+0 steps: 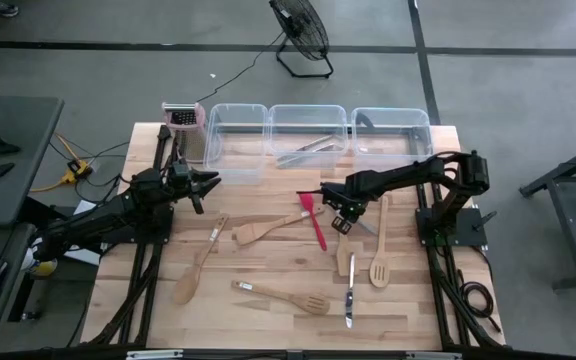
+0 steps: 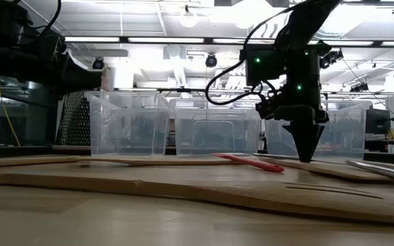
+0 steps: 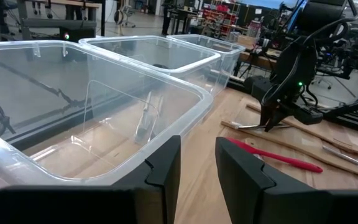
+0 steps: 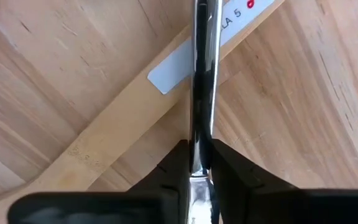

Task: Pick & Place Kitchen Items
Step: Put the silver table knife into the middle transparent container

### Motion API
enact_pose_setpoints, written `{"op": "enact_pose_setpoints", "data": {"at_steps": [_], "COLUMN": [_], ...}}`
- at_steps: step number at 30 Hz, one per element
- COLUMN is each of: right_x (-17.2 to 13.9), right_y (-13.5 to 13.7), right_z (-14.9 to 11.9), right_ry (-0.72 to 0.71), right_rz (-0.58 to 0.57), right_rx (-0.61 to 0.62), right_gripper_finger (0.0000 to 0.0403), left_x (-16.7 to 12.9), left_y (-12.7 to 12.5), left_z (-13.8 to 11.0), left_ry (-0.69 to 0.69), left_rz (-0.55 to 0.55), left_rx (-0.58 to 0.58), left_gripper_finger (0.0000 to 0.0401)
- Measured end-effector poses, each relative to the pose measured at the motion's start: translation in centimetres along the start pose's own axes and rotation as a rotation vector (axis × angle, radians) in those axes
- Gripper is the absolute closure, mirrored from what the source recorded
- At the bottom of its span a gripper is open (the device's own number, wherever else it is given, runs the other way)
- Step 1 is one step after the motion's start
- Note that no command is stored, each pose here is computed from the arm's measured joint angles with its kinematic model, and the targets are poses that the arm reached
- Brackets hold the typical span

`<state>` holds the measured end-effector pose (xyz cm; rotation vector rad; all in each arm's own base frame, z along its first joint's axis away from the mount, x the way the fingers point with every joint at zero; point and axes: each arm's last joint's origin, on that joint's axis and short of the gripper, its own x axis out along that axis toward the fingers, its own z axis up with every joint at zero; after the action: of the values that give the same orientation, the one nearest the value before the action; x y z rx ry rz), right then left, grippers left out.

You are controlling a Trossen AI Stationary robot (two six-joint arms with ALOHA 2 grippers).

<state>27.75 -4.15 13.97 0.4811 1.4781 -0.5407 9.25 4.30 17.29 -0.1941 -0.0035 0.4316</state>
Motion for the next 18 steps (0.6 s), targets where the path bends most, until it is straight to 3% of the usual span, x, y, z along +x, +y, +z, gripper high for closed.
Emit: {"op": "enact_pose_setpoints", "data": {"at_steps": [5, 18], "right_x": [0.0, -0.17], "right_y": [0.0, -0.11], "right_z": [0.0, -0.16], "right_ry": [0.0, 0.009], "right_rz": [0.0, -0.005], "right_rx": [0.005, 0.002], "right_gripper_finger": [0.037, 0.037], "left_x": [0.0, 0.0], "left_y": [0.0, 0.0], "left_z": [0.0, 0.0], "left_ry": [0.0, 0.0], "left_rz": [0.0, 0.001], "left_rx": [0.0, 0.0], "left_gripper_finger": [0.03, 0.03]}}
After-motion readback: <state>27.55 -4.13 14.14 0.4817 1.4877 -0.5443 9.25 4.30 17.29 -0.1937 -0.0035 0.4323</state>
